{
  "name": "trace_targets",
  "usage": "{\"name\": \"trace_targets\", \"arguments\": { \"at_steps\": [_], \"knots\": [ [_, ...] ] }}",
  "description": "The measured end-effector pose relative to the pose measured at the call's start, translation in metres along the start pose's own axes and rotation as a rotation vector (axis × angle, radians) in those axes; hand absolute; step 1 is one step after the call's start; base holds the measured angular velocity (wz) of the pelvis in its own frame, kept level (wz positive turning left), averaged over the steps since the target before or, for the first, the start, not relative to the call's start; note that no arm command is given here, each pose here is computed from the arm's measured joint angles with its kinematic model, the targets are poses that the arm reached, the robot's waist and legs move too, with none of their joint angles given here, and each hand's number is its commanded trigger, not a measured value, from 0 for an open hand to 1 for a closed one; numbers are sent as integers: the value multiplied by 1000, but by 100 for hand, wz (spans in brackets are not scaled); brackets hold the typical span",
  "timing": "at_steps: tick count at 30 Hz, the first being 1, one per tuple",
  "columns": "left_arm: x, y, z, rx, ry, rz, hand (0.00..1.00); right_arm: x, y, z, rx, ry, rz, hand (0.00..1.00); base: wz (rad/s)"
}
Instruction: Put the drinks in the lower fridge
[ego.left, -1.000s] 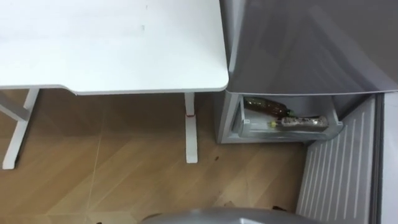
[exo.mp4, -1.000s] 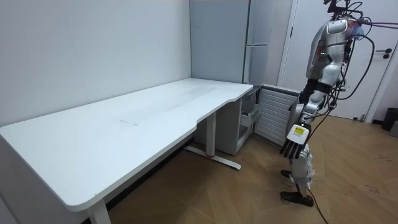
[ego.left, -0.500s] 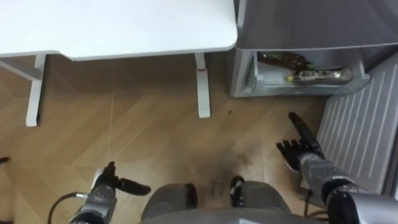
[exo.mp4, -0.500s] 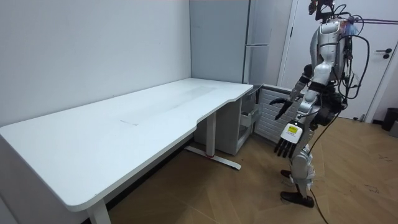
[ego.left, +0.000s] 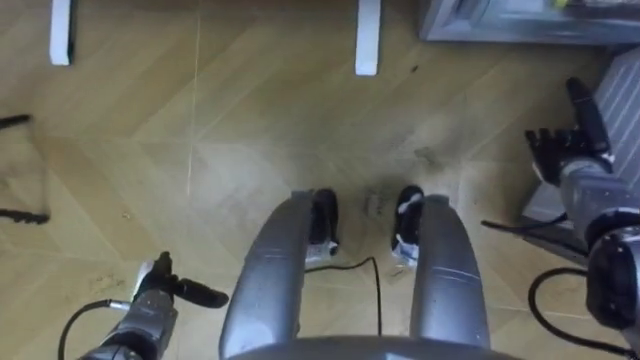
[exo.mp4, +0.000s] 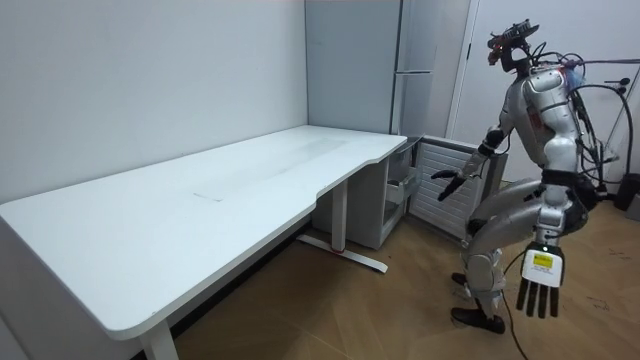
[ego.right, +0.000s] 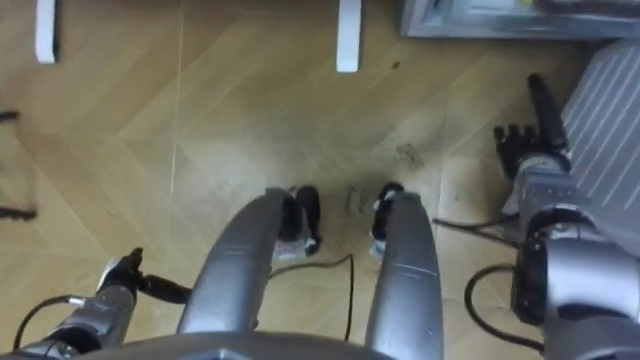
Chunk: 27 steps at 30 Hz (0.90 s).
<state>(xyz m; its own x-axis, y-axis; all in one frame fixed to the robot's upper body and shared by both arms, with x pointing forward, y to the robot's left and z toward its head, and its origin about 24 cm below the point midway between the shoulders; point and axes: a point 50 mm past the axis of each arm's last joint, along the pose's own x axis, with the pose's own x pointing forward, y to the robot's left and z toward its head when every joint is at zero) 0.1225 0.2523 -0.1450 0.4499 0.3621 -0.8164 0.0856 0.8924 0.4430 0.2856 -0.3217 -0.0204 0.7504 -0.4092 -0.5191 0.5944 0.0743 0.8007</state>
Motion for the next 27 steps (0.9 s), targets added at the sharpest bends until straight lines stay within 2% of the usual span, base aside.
{"name": "trace_targets", "arguments": {
  "at_steps": [4,8,14,18,27],
  "knots": [
    [-1,2,-1,8,-19,-5,0,1,21,18,-37,-58,79,0,21],
    [-3,3,-5,-9,-16,-25,0,0,50,20,-66,-62,223,0,7],
    [-13,8,-13,-39,-73,-40,0,-4,86,25,-109,-64,356,0,15],
    [-19,11,-28,-15,-57,-68,0,-5,95,17,-162,-38,388,0,2],
    [-26,20,-34,-6,-71,-74,0,-11,114,9,-240,-17,396,0,4]
  ]
}}
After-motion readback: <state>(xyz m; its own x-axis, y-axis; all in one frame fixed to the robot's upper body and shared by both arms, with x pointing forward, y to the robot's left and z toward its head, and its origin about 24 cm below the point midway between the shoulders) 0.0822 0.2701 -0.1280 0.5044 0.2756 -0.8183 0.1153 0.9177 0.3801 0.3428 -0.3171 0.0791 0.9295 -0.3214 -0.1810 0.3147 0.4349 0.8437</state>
